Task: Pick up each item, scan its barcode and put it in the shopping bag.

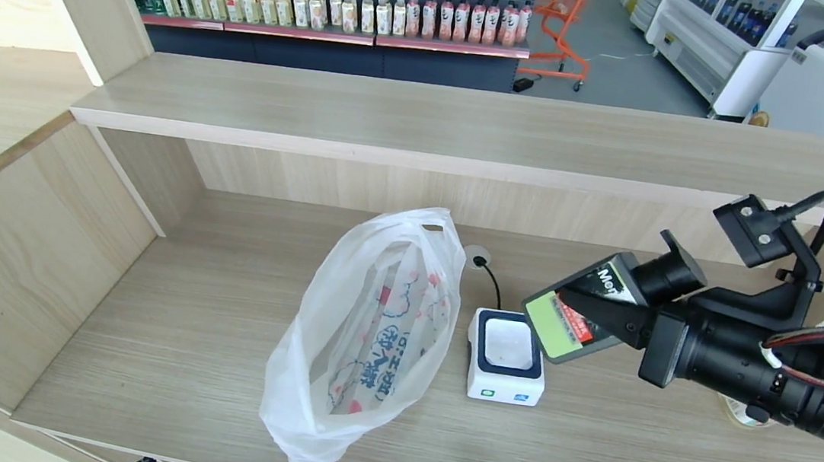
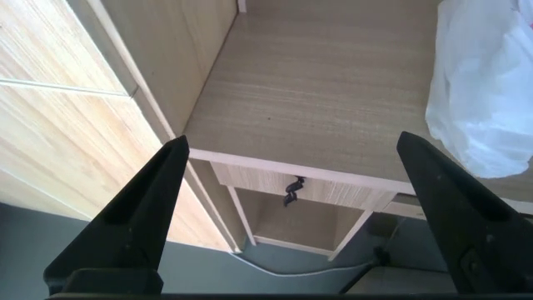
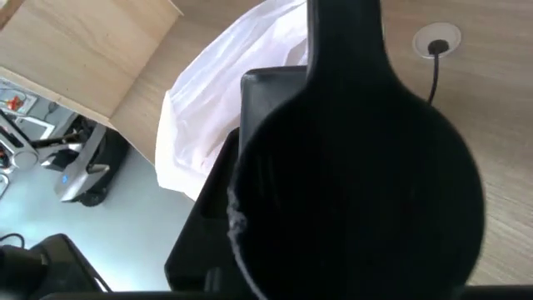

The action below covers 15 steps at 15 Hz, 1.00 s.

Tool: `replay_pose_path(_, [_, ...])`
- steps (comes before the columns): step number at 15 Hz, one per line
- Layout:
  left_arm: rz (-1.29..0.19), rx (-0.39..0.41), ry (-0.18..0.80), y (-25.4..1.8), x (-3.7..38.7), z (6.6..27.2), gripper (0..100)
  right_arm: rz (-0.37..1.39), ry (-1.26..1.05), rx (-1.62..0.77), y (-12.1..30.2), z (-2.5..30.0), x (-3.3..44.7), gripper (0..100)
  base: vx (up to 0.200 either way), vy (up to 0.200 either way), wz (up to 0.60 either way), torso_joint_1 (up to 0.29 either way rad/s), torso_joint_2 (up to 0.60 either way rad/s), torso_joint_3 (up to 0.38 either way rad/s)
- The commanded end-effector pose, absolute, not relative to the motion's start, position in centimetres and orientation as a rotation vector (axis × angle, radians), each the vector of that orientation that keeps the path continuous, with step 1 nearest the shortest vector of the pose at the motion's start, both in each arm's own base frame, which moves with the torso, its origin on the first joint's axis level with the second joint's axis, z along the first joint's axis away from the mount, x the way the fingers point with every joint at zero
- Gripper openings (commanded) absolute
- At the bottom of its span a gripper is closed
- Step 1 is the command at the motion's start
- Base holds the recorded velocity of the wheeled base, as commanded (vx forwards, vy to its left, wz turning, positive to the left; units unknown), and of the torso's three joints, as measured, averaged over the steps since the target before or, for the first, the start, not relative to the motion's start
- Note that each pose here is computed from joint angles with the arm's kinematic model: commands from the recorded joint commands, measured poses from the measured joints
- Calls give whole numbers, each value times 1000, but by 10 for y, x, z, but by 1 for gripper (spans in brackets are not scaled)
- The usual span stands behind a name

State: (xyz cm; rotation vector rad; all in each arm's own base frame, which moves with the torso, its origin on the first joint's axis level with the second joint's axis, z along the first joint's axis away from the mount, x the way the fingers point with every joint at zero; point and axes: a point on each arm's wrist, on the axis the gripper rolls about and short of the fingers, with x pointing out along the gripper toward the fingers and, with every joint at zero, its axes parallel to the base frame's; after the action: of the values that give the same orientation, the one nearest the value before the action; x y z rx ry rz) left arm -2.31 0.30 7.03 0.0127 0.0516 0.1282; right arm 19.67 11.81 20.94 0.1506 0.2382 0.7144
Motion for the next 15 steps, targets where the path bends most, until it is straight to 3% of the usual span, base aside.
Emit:
replay_pose_path(1, [129,14,53,3,-23,70,100,724,274,144,125,202,202,0,0,200,0,-7,2,2])
replay_pose_path(3, [128,17,51,3,-23,70,100,674,345,108,132,182,212,0,0,100,0,1,1,-1])
replay_pose_path(5, [128,17,53,3,-23,70,100,493,392,34,142,159,230,0,0,0,0,0,0,0])
replay_pose_path(10, [128,17,51,3,-23,70,100,520,443,18,161,135,248,0,0,0,0,0,0,0])
replay_pose_path(15, [128,17,53,3,-23,70,100,621,351,-7,198,112,268,0,0,0,0,0,0,0])
